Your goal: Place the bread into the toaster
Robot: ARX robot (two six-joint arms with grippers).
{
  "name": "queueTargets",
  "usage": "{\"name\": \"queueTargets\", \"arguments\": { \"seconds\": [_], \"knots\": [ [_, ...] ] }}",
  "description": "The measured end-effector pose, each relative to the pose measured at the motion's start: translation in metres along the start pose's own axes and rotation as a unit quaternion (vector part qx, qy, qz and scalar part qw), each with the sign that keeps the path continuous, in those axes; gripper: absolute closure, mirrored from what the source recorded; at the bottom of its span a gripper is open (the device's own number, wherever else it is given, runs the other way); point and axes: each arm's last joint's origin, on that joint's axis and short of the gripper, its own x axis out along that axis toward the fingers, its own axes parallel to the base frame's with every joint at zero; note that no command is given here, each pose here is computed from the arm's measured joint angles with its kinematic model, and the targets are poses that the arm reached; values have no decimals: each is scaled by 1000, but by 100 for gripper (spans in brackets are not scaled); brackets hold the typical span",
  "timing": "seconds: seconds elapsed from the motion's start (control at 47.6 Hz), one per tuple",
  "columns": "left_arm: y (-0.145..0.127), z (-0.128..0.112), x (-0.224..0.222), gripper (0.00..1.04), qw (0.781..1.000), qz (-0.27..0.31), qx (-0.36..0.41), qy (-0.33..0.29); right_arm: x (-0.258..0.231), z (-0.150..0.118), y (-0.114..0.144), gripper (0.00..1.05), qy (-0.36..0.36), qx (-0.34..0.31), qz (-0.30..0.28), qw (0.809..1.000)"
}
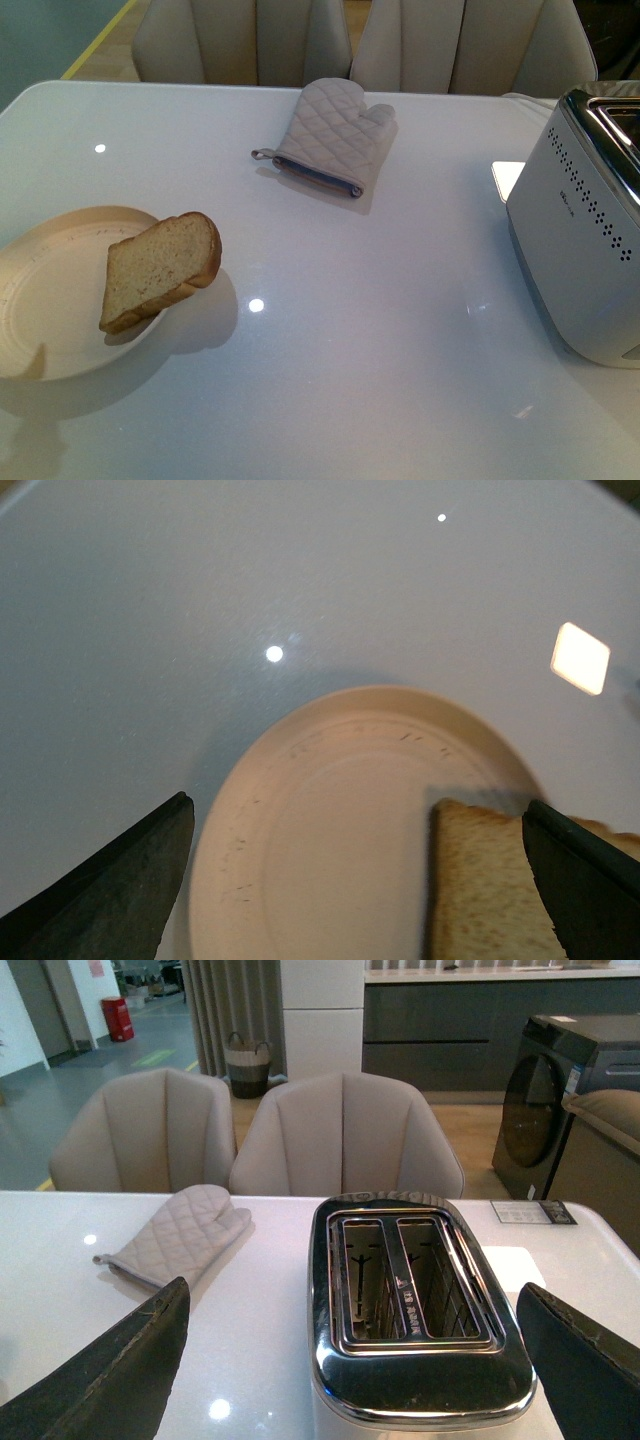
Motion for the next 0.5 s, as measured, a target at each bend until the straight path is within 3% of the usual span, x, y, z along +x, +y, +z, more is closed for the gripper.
{"name": "queueTargets", "arguments": {
  "seconds": [0.231,0.504],
  "knots": [
    [24,-28,37,7,998,32,9,50,0,0,0,9,0,0,0,1000],
    [34,-52,60,10,993,59,49,86,0,0,0,9,0,0,0,1000]
  ]
}}
